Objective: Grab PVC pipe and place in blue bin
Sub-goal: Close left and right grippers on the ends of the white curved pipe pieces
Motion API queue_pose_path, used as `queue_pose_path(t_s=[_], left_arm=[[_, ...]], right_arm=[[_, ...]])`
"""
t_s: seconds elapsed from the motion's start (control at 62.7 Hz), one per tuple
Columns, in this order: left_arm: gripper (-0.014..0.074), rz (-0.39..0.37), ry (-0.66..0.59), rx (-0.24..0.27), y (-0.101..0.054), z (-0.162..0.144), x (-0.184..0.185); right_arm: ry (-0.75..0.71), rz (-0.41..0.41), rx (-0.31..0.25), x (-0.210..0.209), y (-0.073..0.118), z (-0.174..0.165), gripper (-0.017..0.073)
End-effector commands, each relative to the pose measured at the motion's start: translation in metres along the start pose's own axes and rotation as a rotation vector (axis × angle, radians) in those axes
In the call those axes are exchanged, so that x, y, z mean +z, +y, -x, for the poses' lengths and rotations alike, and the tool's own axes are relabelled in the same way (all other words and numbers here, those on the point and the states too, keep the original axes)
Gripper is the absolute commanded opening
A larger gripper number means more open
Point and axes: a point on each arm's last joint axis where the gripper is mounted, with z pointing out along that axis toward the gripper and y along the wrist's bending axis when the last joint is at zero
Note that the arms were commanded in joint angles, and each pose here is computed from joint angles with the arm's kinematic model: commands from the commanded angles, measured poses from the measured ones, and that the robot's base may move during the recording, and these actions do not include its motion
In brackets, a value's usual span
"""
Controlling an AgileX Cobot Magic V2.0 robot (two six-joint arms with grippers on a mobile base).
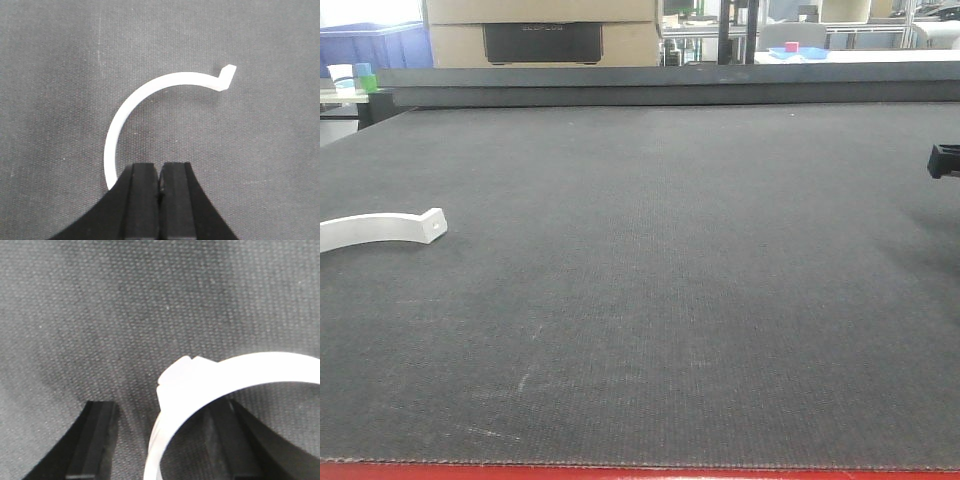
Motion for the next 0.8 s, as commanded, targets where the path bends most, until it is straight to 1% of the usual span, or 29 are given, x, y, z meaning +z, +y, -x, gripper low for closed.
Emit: queue_pose_path(t_s=[0.0,0.048,0.112,0.191,0.255,0.271,0.335,0.414,0.462,0.51,0.526,0.606,0.653,0.669,0.717,0.765,0.781], left_arm=[[-0.0111,-0.01,-0.01,-0.011,-0.001,0.002,-0.002],[-0.0111,-0.01,-0.01,-0.011,-0.001,0.002,-0.002],[-0.0111,-0.01,-0.01,-0.011,-0.001,0.002,-0.002],[-0.0111,-0.01,-0.01,-0.011,-0.001,0.002,-0.002],[-0.0111,-0.01,-0.01,-0.011,-0.001,0.002,-0.002],[-0.0111,-0.01,-0.01,-0.011,-0.001,0.002,-0.002],[-0.0111,-0.01,-0.01,-0.011,-0.001,0.002,-0.002],[-0.0111,-0.01,-0.01,-0.011,-0.001,0.002,-0.002],[-0.0111,-0.011,-0.006,-0.012,-0.001,0.001,-0.002],[-0.0111,-0.011,0.001,-0.012,-0.001,0.001,-0.002],[-0.0111,-0.014,0.007,-0.014,-0.001,0.0,-0.002],[-0.0111,-0.03,0.027,-0.03,-0.003,-0.002,-0.002],[-0.0111,-0.041,0.046,-0.039,-0.004,-0.003,-0.002],[-0.0111,-0.043,0.051,-0.041,-0.004,-0.004,-0.002],[-0.0111,-0.055,0.07,-0.051,-0.005,-0.005,-0.002],[-0.0111,-0.062,0.085,-0.056,-0.006,-0.007,-0.002],[-0.0111,-0.062,0.087,-0.065,-0.006,-0.007,-0.002]], right_arm=[[0.035,-0.011,0.003,0.007,0.0,-0.001,0.0286],[0.047,-0.014,0.003,0.009,-0.001,-0.001,0.0271],[0.062,-0.018,0.004,0.011,-0.001,-0.002,0.0221],[0.068,-0.02,0.004,0.011,-0.001,-0.002,0.0104],[0.07,-0.02,0.004,0.011,-0.001,-0.003,-0.0015],[0.075,-0.021,0.004,0.011,-0.001,-0.003,-0.0057],[0.087,-0.024,0.003,0.009,-0.001,-0.004,-0.0162],[0.106,-0.026,-0.017,0.004,-0.001,-0.005,-0.0167],[0.096,-0.021,-0.046,-0.003,0.002,-0.005,-0.0167],[0.078,-0.013,-0.094,-0.011,0.004,-0.005,-0.0167],[0.066,-0.008,-0.12,-0.015,0.006,-0.005,-0.0167],[0.016,0.009,-0.211,-0.032,0.014,-0.008,-0.0167],[-0.023,0.021,-0.285,-0.044,0.02,-0.01,-0.0167],[-0.036,0.025,-0.3,-0.048,0.022,-0.011,-0.0167],[-0.067,0.035,-0.343,-0.058,0.027,-0.015,-0.0167],[-0.1,0.045,-0.358,-0.068,0.031,-0.018,-0.0167],[-0.111,0.048,-0.363,-0.07,0.032,-0.019,-0.0167]])
